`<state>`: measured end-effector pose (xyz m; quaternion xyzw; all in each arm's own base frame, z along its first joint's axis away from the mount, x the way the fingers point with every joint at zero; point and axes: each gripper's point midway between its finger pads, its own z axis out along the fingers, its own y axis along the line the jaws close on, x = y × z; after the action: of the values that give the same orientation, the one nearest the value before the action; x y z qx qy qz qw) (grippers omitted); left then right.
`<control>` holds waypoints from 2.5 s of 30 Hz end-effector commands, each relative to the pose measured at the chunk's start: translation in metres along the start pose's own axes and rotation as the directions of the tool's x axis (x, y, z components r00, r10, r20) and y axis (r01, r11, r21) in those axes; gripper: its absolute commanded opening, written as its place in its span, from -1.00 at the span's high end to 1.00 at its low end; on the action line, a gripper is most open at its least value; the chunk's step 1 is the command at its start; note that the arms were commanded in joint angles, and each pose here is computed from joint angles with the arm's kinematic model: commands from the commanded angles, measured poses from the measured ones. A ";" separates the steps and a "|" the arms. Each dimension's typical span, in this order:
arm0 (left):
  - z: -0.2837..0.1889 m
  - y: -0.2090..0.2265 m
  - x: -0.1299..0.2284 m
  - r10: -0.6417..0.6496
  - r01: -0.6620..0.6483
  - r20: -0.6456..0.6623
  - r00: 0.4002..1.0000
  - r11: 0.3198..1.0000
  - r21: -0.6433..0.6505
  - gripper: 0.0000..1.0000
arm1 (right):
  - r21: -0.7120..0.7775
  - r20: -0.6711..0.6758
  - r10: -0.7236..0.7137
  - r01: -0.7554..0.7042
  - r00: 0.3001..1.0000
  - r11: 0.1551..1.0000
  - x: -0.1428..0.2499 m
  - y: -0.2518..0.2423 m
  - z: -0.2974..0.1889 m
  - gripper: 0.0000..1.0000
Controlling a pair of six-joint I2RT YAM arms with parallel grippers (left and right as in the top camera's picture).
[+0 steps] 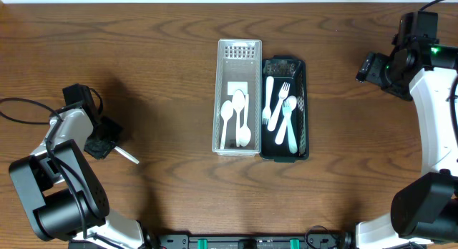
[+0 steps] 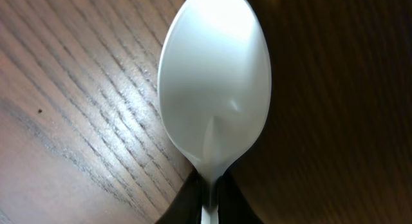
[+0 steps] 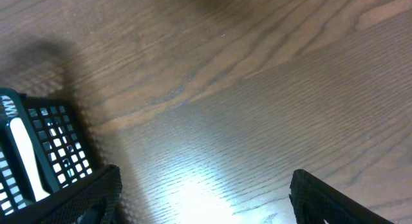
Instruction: Pack container
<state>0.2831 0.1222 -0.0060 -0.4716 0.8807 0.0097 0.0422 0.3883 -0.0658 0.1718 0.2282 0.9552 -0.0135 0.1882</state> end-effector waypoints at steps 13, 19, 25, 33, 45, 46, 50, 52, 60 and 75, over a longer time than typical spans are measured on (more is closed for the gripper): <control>-0.058 -0.039 0.012 0.204 -0.205 0.050 0.978 0.979 0.009 0.88 | 0.020 -0.001 -0.015 0.015 1.000 1.000 0.001 -0.005 0.001 -0.73; -0.161 -0.122 0.054 0.498 -0.535 0.249 0.831 0.837 0.112 0.89 | 0.020 -0.001 -0.016 0.016 1.000 1.000 0.001 -0.005 0.001 -0.74; -0.216 -0.190 0.137 0.713 -0.805 0.390 0.583 0.570 0.163 0.89 | 0.020 0.000 -0.015 0.015 1.000 1.000 0.000 -0.005 0.001 -0.74; -0.196 -0.240 0.223 0.826 -0.930 0.426 0.368 0.330 0.163 0.88 | 0.019 0.001 -0.016 0.016 1.000 1.000 0.000 -0.005 0.001 -0.75; -0.089 -0.249 0.240 0.919 -0.942 0.209 0.334 0.323 0.087 0.88 | 0.021 -0.005 -0.027 0.027 1.000 0.999 0.001 -0.005 0.001 -0.74; -0.087 -0.248 0.241 0.920 -0.943 0.204 0.334 0.323 0.085 0.88 | 0.021 -0.005 -0.027 0.027 1.000 0.999 0.001 -0.005 0.001 -0.75; -0.087 -0.249 0.241 0.920 -0.943 0.205 0.334 0.323 0.085 0.49 | 0.021 -0.005 -0.027 0.027 1.000 0.999 0.001 -0.005 0.001 -0.75; -0.087 -0.248 0.241 0.920 -0.943 0.205 0.334 0.323 0.085 0.33 | 0.021 -0.005 -0.028 0.028 1.000 0.999 0.002 -0.005 0.001 -0.75; -0.132 -0.249 0.213 0.885 -0.933 0.320 0.337 0.360 -0.012 0.14 | 0.018 0.004 -0.040 0.040 0.999 0.999 -0.001 -0.004 0.001 -0.75; -0.231 -0.200 0.037 0.557 -0.689 0.588 0.586 0.725 -0.001 -0.96 | -0.098 0.343 -0.295 0.346 0.892 0.933 -0.048 0.106 -0.019 -0.97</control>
<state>0.4058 -0.0618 0.2333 -0.0689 0.9343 0.0334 0.3482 0.4595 -0.0005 0.2093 0.0864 0.9372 0.0008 0.3379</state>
